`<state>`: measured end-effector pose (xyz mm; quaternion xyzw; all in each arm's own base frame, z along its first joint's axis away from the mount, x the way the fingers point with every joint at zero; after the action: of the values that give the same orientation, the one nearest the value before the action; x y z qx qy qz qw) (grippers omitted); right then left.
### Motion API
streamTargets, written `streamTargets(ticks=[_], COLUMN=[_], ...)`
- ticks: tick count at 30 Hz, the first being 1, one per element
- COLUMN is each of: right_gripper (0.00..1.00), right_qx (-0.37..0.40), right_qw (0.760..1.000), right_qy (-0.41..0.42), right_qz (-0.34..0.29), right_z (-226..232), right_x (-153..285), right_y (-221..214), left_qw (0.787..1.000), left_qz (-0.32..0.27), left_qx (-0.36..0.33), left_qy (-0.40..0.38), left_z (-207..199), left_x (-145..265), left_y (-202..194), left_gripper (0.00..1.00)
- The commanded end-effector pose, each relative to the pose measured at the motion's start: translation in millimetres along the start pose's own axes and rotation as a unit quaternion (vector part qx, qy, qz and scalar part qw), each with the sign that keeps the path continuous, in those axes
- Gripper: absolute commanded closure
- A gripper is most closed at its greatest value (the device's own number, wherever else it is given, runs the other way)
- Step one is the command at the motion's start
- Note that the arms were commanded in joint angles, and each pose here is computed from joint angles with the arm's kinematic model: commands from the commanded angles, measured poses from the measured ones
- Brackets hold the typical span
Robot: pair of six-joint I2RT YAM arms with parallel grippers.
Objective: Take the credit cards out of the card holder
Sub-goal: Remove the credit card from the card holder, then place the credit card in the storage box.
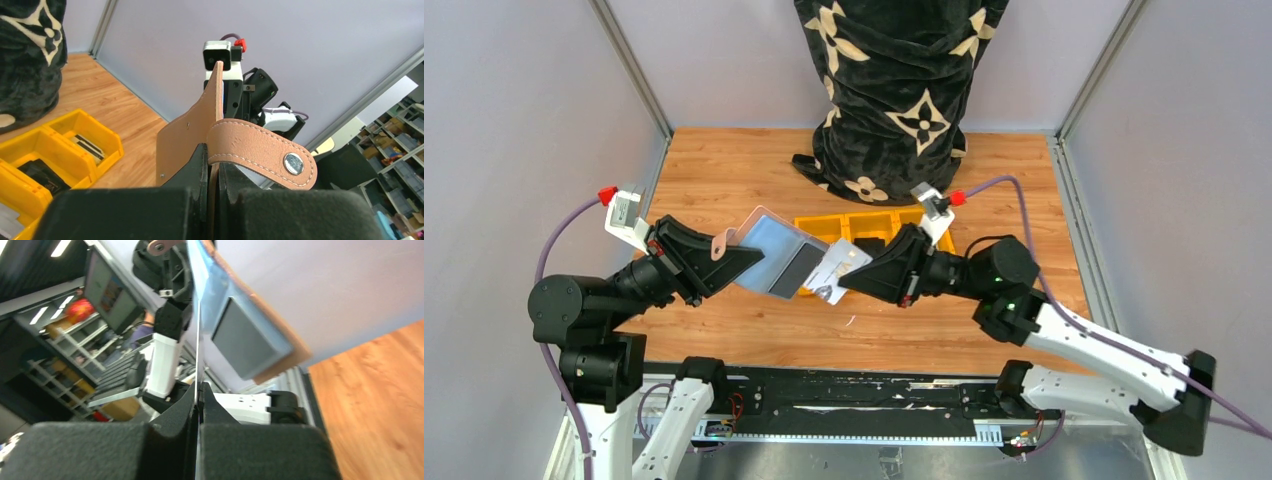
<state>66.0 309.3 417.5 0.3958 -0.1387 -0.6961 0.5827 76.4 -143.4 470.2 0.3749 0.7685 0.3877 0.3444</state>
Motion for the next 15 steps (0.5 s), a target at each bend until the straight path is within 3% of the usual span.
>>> streamTargets(ticks=[1,7,12,15], right_gripper=[1.00,1.00,1.00,1.00], right_qx=[0.037,0.037,0.004,-0.008], right_qw=[0.992,0.959,0.899,0.887], right_qy=[-0.111,-0.273,-0.428,-0.454], right_qz=[0.035,0.069,0.089,0.087], right_z=[-24,-73,-136,-167], right_x=[36,79,128,132], right_y=[6,21,28,32], left_qw=[0.999,0.999,0.997,0.997], left_qz=[-0.001,0.017,0.022,0.026], left_qx=[-0.036,-0.049,-0.071,-0.078], left_qy=[-0.008,0.001,0.001,-0.002], left_z=[-3,7,6,5], left_x=[-1,-2,4,5], left_y=[6,-1,-8,-12], left_gripper=[1.00,1.00,1.00,1.00])
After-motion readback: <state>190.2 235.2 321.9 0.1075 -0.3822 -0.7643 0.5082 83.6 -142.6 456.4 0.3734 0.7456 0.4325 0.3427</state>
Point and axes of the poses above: each gripper's point midway between its finger pads, its own x axis back along the fingers, its own z axis along the line the jaws close on, y = z × x, the point moved 3 cm from there along x, back along the fingers, and after that the axes turned 7 degrees about -x, right-handed, at the moved point
